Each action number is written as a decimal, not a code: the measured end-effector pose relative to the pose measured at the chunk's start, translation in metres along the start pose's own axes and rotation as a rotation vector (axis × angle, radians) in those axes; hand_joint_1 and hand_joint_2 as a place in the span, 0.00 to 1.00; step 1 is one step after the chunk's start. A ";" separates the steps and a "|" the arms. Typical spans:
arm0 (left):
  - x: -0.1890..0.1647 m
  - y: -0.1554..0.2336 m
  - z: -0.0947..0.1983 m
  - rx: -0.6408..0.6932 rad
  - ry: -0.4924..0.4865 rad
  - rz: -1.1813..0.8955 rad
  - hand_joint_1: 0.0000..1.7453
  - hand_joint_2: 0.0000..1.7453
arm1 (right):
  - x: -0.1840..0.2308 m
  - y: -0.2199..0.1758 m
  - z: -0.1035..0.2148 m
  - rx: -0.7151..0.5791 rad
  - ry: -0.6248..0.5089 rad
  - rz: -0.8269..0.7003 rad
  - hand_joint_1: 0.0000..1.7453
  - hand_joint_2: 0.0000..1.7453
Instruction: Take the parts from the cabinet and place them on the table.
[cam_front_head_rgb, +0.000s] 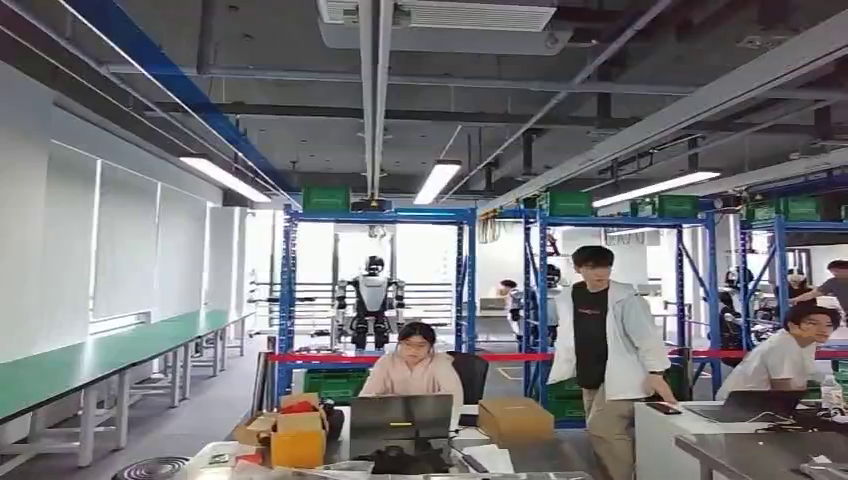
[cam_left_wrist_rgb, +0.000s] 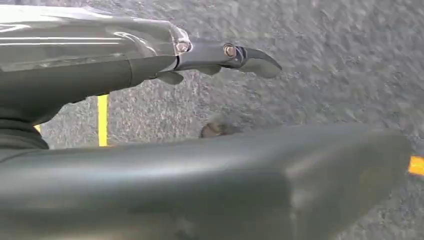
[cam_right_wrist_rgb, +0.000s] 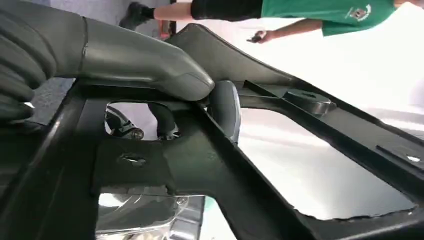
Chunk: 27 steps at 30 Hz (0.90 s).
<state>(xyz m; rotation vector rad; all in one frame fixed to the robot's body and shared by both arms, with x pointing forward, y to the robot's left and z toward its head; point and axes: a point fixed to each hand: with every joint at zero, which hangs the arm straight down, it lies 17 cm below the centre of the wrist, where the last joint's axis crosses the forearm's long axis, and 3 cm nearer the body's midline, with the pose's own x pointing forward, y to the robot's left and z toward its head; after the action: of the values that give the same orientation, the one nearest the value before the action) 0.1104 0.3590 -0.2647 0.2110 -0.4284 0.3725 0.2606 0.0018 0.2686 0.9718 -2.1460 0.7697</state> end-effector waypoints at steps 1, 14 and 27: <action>0.001 0.000 0.000 0.000 -0.002 0.000 0.00 0.00 | 0.000 0.000 0.000 0.000 0.000 -0.001 1.00 1.00; 0.002 0.001 0.000 0.000 -0.007 -0.002 0.00 0.00 | 0.001 -0.002 0.001 -0.003 -0.005 0.005 1.00 1.00; 0.007 -0.001 -0.001 -0.003 -0.016 0.000 0.00 0.00 | 0.002 -0.003 0.001 -0.001 -0.005 0.015 1.00 1.00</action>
<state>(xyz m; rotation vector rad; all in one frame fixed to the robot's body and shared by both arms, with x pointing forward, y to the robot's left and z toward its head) 0.1176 0.3608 -0.2628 0.2116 -0.4446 0.3699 0.2614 -0.0012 0.2696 0.9594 -2.1594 0.7746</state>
